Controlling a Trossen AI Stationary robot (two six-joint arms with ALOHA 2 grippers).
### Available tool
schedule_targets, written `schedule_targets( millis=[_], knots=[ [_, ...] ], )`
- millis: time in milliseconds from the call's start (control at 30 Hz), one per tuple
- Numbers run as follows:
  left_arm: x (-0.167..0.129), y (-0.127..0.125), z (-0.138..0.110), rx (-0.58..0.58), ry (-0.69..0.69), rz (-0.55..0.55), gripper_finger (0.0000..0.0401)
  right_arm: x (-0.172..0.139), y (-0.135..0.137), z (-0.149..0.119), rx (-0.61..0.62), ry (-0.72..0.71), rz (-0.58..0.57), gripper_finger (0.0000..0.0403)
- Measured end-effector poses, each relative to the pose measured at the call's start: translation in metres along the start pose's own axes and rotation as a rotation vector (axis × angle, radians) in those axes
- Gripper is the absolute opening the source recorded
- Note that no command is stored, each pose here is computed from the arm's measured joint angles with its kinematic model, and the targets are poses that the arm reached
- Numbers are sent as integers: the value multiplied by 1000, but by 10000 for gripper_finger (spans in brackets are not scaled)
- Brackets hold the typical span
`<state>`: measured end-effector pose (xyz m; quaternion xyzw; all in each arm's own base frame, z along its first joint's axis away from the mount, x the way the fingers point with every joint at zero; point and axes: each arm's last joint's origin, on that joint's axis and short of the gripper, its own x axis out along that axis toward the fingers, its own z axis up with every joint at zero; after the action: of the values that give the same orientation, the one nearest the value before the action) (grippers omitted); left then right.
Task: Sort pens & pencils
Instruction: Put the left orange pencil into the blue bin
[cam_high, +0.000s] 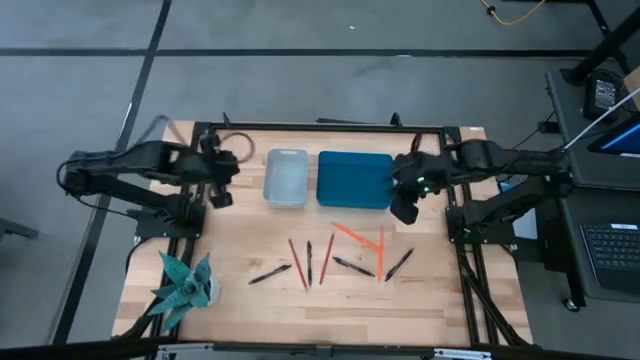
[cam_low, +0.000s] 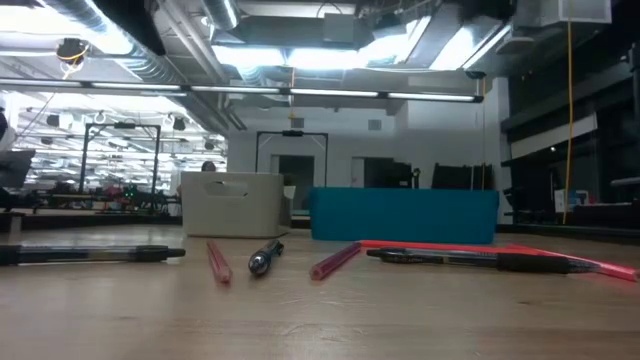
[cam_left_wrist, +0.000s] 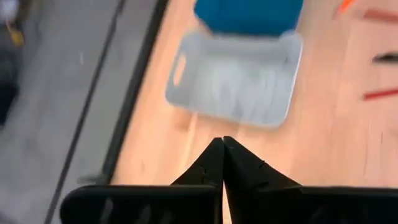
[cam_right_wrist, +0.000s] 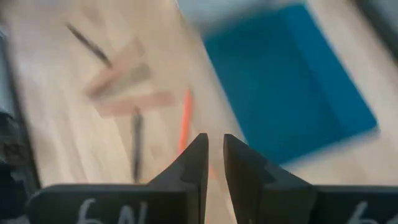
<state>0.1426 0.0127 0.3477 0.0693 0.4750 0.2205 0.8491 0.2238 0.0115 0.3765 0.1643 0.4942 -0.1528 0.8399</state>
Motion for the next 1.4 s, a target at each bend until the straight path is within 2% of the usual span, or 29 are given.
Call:
schedule_targets(
  millis=[100,300,433,600,733,967,1167,1400],
  knots=[
    [11,-7,14,-59,117,18,0,16,2,-3,-2,156,-48,53],
    [30,-24,25,-269,297,39,0,49,6,-5,-68,269,-88,53],
    [31,-43,24,-393,309,34,0,70,7,-10,-93,308,-75,53],
    [18,-70,17,-503,284,0,0,97,12,-23,-100,349,55,53],
    [9,-88,12,-574,253,-4,0,121,17,-34,-133,316,120,53],
    [18,-114,11,-556,292,39,0,159,17,-44,-135,197,278,53],
    [33,-125,10,-500,369,134,0,172,5,-58,-42,252,243,53],
    [50,-135,13,-461,433,175,0,196,7,-62,20,242,289,53]
  ],
)
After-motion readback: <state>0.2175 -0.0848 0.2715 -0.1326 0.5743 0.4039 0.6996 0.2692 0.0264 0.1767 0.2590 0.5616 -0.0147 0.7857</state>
